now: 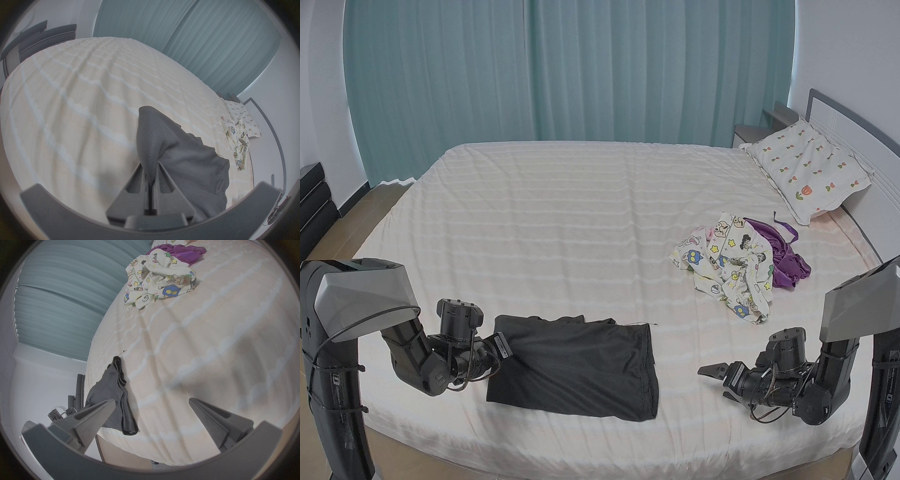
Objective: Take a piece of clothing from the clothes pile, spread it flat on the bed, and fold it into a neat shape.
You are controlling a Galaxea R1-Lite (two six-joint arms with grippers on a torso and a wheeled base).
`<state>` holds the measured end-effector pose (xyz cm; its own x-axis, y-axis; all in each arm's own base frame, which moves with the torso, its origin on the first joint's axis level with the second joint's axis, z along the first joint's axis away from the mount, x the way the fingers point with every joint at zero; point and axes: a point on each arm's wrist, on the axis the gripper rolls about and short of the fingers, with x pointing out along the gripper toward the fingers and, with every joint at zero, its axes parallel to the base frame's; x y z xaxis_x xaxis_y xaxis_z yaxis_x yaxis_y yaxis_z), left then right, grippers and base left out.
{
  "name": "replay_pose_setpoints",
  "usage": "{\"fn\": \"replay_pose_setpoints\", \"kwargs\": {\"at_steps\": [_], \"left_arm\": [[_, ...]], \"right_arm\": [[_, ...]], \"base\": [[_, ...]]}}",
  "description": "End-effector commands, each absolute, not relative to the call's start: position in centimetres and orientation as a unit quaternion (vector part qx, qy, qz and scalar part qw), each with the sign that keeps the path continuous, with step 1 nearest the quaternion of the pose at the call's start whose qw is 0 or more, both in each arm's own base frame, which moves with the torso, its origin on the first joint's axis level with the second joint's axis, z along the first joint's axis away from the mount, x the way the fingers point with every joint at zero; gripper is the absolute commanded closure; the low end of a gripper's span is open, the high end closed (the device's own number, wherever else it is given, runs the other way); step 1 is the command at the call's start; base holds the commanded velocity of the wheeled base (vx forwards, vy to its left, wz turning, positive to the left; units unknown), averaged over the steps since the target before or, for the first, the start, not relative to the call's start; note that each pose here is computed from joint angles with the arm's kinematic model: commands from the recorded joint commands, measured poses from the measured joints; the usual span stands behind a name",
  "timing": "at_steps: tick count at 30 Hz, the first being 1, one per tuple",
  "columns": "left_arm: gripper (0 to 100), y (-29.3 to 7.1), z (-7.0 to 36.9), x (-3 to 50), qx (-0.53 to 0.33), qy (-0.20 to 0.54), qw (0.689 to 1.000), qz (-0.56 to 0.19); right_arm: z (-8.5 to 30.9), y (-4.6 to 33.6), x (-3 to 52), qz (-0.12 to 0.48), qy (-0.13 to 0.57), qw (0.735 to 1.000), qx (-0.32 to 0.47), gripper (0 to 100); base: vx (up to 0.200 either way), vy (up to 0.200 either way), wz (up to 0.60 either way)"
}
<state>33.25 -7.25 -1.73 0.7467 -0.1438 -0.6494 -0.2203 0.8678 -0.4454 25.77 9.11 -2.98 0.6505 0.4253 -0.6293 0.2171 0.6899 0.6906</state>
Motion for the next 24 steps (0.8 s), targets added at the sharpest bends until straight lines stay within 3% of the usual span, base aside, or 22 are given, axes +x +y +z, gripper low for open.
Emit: {"fn": "replay_pose_setpoints", "kwargs": {"at_steps": [1,24], "left_arm": [[100,-6.8,-1.3,33.3,-0.26,0.348,0.9,0.026],[100,-5.0,-1.4,33.7,-0.269,0.342,0.899,0.05]], "right_arm": [[-3.0,9.1,25.8,0.063,0.414,0.821,0.388,0],[-3.1,9.1,25.7,0.063,0.415,0.821,0.387,0]], "base": [[0.0,0.2,0.0],[0.0,0.2,0.0]]}}
